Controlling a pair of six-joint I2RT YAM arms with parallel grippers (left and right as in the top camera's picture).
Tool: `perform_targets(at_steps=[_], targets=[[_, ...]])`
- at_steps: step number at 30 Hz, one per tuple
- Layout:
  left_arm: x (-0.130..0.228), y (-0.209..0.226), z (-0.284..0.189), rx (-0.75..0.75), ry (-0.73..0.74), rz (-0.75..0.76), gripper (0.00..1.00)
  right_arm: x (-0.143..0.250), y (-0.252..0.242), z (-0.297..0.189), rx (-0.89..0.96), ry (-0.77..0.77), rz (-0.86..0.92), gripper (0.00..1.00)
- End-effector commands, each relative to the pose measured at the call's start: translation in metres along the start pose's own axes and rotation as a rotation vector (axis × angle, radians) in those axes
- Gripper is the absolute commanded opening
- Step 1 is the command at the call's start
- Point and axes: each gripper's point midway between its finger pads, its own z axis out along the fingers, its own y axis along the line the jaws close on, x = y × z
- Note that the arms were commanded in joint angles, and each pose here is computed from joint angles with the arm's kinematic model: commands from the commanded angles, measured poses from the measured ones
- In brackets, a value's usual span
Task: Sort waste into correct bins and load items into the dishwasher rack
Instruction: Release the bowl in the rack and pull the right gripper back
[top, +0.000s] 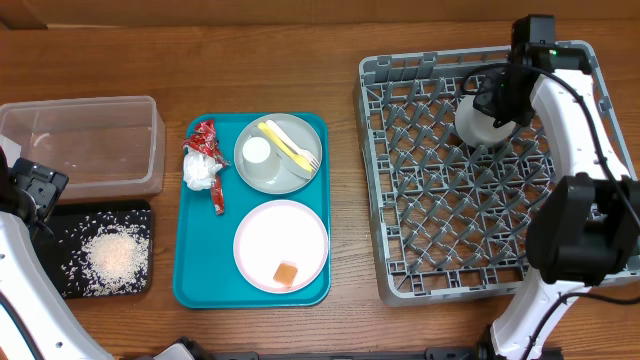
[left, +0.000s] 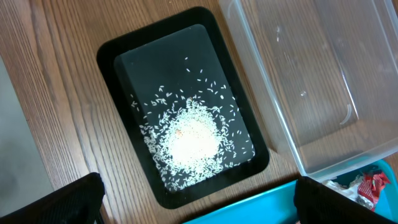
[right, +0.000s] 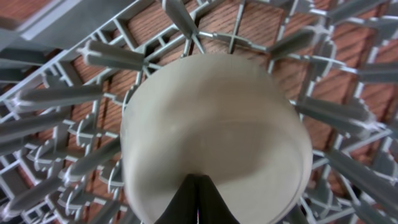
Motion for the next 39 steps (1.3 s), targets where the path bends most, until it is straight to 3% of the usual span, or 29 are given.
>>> perform_targets(at_steps=[1, 6, 11, 16, 22, 26, 32, 35, 39], targets=[[-0.002, -0.001, -0.001, 0.004, -0.002, -0.013, 1.0, 0.0, 0.004, 0.015, -0.007, 0.01, -0.006, 0.04], [-0.002, -0.001, -0.001, 0.005, -0.002, -0.013, 1.0, -0.013, 0.01, 0.0, -0.025, -0.033, -0.009, 0.04], [-0.002, -0.001, -0.001, 0.004, -0.002, -0.013, 1.0, -0.026, 0.024, -0.066, -0.103, -0.104, -0.011, 0.05], [-0.002, -0.001, -0.001, 0.005, -0.002, -0.013, 1.0, -0.019, 0.064, -0.165, -0.381, -0.188, -0.112, 0.26], [-0.002, -0.001, -0.001, 0.005, -0.002, -0.013, 1.0, 0.035, 0.103, -0.252, -0.645, -0.204, -0.304, 0.88], [-0.002, -0.001, -0.001, 0.005, -0.002, -0.013, 1.0, 0.088, 0.129, -0.265, -0.704, -0.112, -0.473, 1.0], [-0.002, -0.001, -0.001, 0.004, -0.002, -0.013, 1.0, 0.133, 0.155, -0.236, -0.573, -0.033, -0.579, 1.0], [-0.002, -0.001, -0.001, 0.005, -0.002, -0.013, 1.0, 0.112, 0.143, -0.221, -0.424, -0.083, -0.414, 1.0], [-0.002, -0.001, -0.001, 0.005, -0.002, -0.013, 1.0, 0.056, 0.097, -0.212, -0.244, -0.226, -0.186, 1.0]])
